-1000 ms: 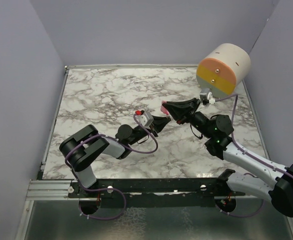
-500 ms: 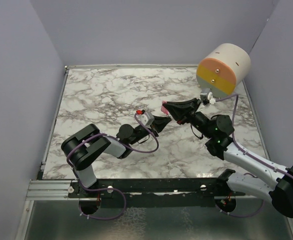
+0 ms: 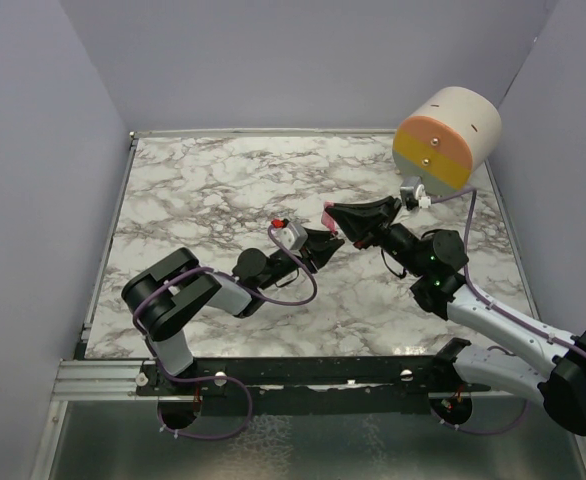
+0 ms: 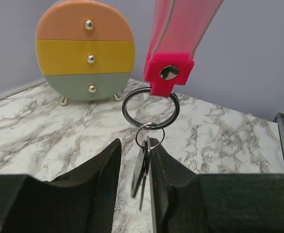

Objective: Put the keys on the keyring

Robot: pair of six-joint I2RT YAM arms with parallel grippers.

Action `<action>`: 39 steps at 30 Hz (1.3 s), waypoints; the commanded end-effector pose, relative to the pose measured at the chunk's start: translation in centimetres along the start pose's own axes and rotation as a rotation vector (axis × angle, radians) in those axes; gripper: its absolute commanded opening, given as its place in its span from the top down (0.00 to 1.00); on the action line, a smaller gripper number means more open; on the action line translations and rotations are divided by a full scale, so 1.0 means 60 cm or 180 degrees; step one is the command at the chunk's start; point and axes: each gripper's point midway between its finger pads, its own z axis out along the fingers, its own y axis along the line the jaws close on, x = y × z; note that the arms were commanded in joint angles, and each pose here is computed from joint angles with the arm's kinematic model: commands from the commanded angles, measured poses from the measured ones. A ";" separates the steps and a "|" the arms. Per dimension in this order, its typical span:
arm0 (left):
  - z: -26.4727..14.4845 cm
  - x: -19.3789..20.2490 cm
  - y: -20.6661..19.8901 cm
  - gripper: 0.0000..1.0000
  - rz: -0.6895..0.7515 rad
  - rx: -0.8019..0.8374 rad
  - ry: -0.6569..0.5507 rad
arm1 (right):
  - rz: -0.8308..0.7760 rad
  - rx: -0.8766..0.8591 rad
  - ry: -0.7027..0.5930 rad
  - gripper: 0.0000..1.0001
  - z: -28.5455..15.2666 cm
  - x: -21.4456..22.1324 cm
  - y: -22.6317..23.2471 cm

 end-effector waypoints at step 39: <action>-0.027 -0.110 -0.013 1.00 0.0195 -0.0051 -0.0701 | 0.0190 0.0388 -0.0006 0.99 -0.036 0.027 -0.031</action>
